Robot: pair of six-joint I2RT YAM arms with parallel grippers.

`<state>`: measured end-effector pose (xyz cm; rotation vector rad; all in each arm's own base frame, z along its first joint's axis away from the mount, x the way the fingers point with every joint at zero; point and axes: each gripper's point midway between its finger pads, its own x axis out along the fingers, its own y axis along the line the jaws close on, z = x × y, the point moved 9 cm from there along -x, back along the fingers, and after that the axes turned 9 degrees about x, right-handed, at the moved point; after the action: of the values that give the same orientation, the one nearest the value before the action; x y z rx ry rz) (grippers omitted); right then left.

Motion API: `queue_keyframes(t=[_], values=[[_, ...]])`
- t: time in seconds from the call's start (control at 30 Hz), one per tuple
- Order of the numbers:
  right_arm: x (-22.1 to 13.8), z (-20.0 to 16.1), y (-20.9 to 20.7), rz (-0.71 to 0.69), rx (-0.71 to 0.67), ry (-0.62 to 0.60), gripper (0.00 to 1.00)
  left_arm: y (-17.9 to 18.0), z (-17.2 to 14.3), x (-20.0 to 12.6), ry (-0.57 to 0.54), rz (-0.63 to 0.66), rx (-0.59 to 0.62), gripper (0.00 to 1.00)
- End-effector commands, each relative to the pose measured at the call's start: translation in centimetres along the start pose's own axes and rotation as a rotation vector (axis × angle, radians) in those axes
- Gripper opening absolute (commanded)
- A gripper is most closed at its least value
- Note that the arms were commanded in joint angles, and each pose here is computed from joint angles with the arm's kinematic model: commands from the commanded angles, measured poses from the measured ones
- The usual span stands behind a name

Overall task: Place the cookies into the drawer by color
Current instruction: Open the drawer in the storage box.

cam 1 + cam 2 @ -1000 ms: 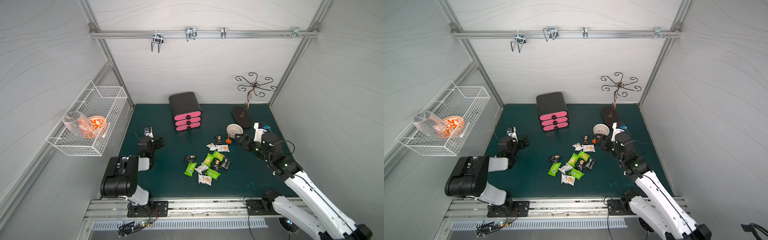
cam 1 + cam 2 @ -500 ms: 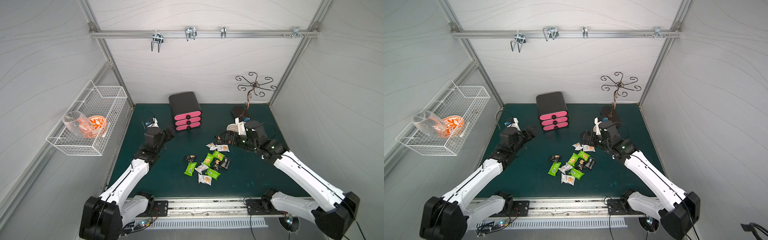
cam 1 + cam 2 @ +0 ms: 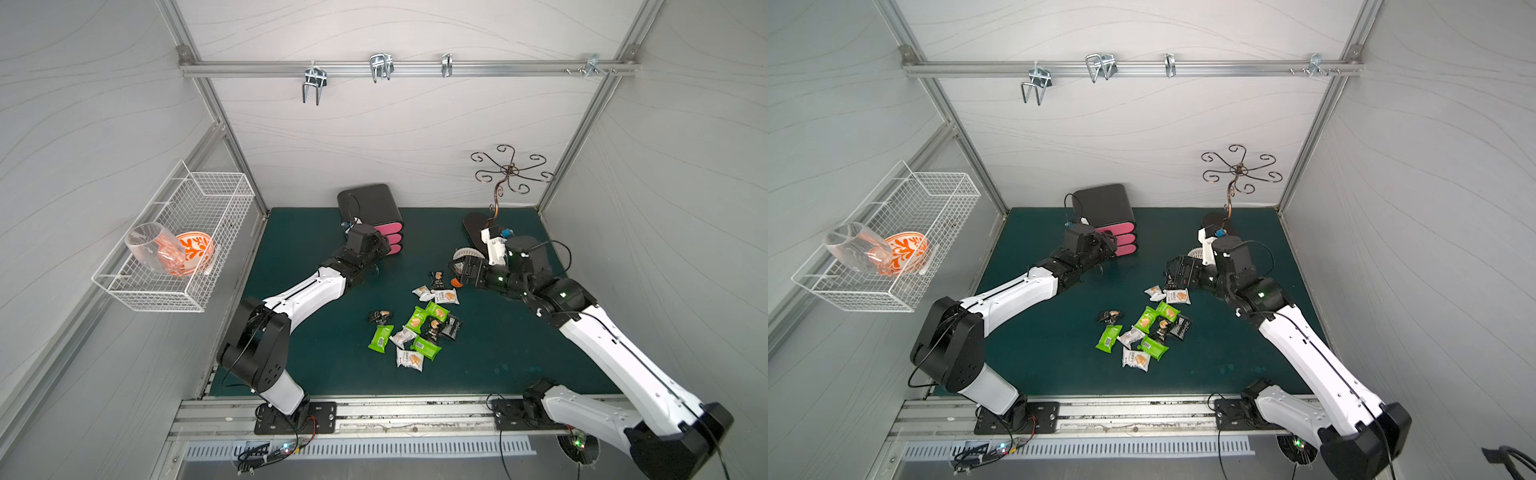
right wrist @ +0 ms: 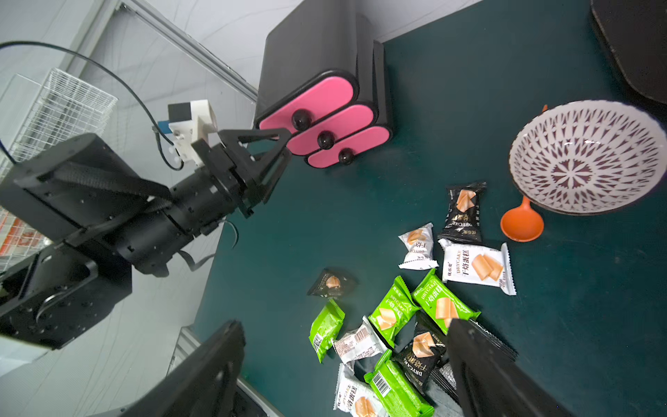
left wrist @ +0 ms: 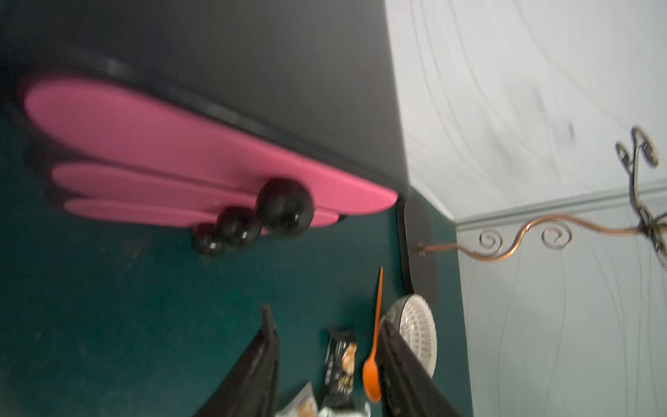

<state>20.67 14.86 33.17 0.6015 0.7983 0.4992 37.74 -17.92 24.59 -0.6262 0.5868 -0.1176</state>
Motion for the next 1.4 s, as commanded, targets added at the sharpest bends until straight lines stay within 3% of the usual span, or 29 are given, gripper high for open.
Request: queue_keyframes(t=[0.0,0.27,0.47,0.87,1.2,1.37], values=[[-1.2,-0.1,-0.5,-0.025,-0.022,-0.022,0.94,0.4,2.0,1.2,-0.056,0.113,0.035,0.46],[-2.0,0.2,-1.0,-0.051,-0.036,-0.055,0.97,0.5,1.7,3.8,-0.011,0.101,0.011,0.49],[-2.3,0.5,-0.7,-0.055,-0.043,-0.066,0.98,0.3,1.7,5.0,0.017,0.107,0.096,0.49],[-3.2,0.7,-0.3,-0.052,-0.047,-0.066,0.98,0.3,0.4,7.2,0.135,0.100,0.118,0.55],[-3.6,0.3,-0.4,-0.032,-0.033,-0.079,0.98,0.6,1.2,7.3,0.147,0.106,0.105,0.38],[-3.4,0.1,-0.5,-0.026,-0.040,-0.054,0.98,0.6,1.7,7.2,0.140,0.110,0.078,0.39]])
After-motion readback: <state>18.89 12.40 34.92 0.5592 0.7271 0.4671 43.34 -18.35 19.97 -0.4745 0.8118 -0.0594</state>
